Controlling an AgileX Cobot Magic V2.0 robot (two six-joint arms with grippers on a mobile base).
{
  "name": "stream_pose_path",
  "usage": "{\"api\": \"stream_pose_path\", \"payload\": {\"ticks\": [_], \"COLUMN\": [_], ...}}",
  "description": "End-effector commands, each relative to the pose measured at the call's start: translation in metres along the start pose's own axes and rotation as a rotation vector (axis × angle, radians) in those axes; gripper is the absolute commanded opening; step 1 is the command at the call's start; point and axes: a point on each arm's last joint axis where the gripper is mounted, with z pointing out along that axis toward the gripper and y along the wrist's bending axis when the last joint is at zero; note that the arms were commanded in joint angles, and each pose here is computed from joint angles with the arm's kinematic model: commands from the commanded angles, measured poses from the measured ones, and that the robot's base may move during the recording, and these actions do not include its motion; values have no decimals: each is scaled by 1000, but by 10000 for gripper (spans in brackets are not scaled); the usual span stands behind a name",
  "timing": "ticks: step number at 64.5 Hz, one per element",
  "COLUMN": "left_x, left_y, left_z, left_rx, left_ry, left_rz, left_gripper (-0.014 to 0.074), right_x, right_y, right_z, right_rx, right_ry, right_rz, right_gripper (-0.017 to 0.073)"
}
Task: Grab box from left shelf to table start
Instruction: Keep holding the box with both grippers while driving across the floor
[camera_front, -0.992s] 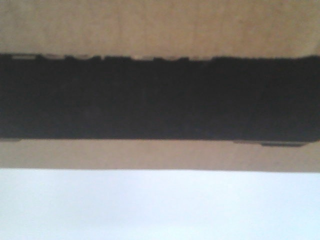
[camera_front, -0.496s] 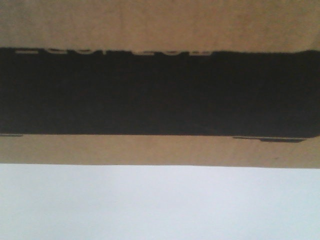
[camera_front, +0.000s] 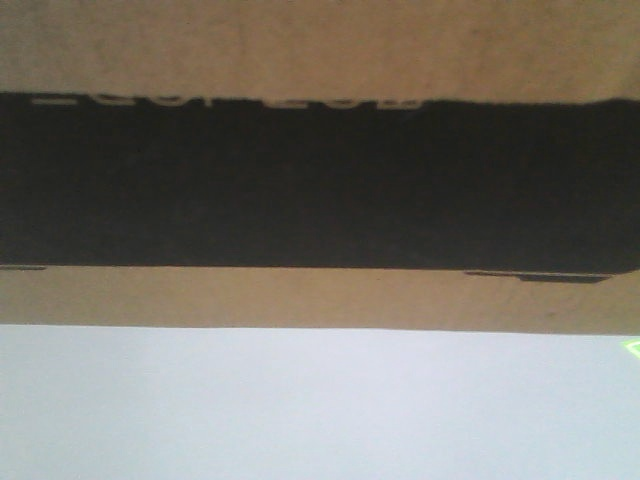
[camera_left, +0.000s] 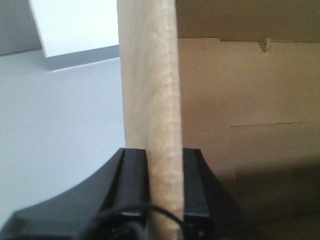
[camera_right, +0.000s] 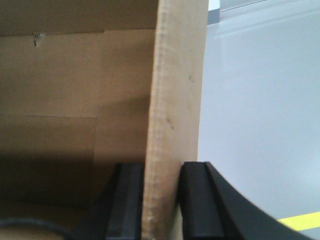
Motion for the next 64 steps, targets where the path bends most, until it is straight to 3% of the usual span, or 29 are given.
{"api": "stream_pose_path", "payload": {"ticks": [1, 64], "left_x": [-25, -26], "left_y": [-5, -4], "left_z": [-13, -12], "left_rx": [31, 32], "left_ry": [-238, -244], "left_rz": [-12, -14], "left_gripper": [-104, -104], "right_x": [-18, -18], "right_y": [-7, -7], "right_z": [-4, -4], "right_rx": [103, 101], "right_ry": [-148, -148], "right_rz": [-56, -55], "right_gripper": [57, 57]}}
